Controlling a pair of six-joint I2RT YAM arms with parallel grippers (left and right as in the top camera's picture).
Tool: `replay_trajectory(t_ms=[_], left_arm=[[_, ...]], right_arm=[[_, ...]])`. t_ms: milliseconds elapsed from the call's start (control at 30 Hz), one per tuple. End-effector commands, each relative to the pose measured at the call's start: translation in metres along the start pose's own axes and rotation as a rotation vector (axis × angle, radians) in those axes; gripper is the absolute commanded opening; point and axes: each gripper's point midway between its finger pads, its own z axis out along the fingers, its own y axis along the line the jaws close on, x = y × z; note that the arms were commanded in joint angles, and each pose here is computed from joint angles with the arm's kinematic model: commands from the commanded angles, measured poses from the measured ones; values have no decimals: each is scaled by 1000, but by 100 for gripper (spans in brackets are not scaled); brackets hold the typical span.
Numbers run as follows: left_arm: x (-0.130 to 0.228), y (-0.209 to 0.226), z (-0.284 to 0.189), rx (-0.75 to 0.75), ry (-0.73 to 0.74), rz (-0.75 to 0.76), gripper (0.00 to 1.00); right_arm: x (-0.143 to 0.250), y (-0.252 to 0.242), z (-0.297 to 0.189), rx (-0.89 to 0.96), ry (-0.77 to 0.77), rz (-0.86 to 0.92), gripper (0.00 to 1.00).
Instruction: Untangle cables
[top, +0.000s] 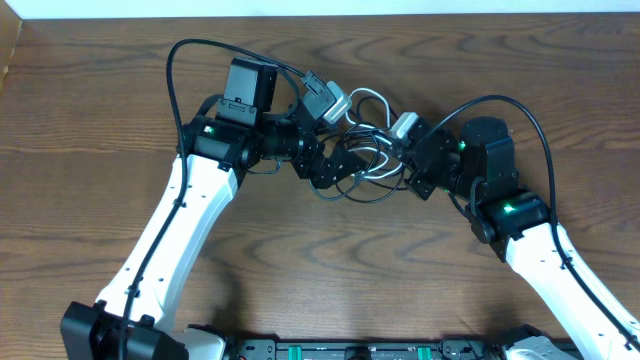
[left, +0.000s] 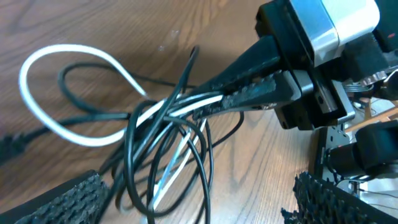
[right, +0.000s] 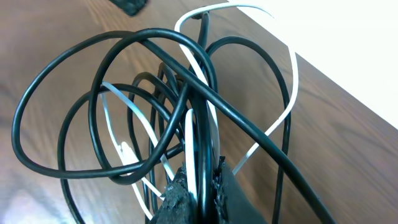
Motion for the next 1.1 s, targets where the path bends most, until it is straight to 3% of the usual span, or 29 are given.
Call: replay_trajectory(t_ms=[0,233,500,567,867,1067], left_arm=[[-1,-6,-2,35,-9,20,97],[6,-9,-2,45,17,-12,100],[6,-10,-2,52,14,-12,84],[6,-10,-2,51,14,-12,77],[6,-10,-2,51,14,-10,11],[6,-9,-2,50,14,-10,8]], right_arm=[[-18,9,-6,-57,-70,7,1],[-25,12,-7,-77,-101,18,1],[-29,23,-8,-140,-126,16,1],[-29,23,-8,-145,-127,17,1],[-19,10,-8,-80,-83,37,1],[-18,9,-8,-82,-81,47,1]])
